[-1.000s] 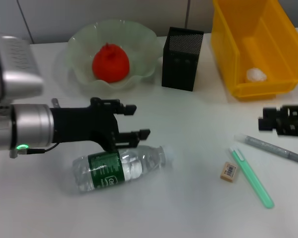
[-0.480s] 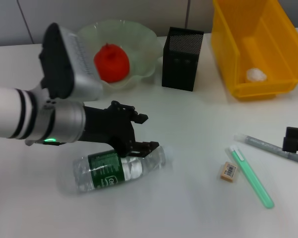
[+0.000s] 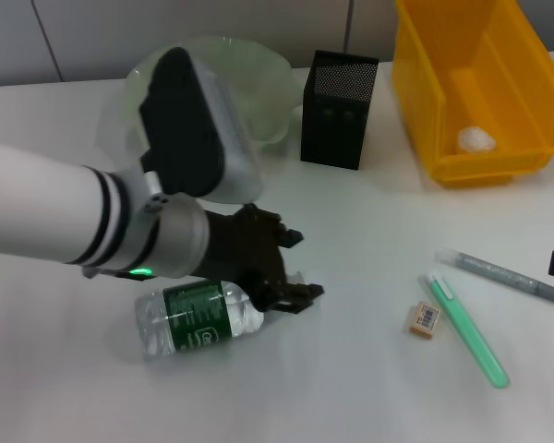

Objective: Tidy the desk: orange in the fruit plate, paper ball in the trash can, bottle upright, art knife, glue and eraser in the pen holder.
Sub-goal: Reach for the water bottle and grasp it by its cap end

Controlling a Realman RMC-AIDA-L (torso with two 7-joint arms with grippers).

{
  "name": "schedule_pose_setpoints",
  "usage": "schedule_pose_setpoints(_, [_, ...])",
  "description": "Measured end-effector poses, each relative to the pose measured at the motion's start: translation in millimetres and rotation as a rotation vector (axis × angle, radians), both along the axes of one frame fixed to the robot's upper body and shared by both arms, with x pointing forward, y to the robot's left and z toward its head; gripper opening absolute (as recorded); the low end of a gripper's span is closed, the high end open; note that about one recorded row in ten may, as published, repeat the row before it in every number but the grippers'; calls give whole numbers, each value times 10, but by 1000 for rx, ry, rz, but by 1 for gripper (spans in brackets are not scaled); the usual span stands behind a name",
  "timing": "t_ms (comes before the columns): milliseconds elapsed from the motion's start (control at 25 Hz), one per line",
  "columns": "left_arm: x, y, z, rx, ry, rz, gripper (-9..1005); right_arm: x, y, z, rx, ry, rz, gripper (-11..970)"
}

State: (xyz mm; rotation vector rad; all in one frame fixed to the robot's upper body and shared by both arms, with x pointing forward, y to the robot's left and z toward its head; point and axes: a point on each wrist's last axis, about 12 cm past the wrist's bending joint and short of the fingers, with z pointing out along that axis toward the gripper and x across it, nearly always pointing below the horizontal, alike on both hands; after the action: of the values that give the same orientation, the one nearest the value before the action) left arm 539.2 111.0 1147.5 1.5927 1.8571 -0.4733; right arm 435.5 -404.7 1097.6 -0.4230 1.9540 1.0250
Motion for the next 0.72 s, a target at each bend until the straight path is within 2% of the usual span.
schedule_pose_setpoints(160, [-17,-98,23,6,20,-4,615,13,-14,-45,-16,1,-13,511])
schedule_pose_setpoints(360, [-43,-205,-41,58,6,-9,614,16,-16,-64,-25,5,-14,510])
schedule_pose_setpoints(720, [0,-245,-152,139,-42,21,611,9,2,-68,-22,8,0,509])
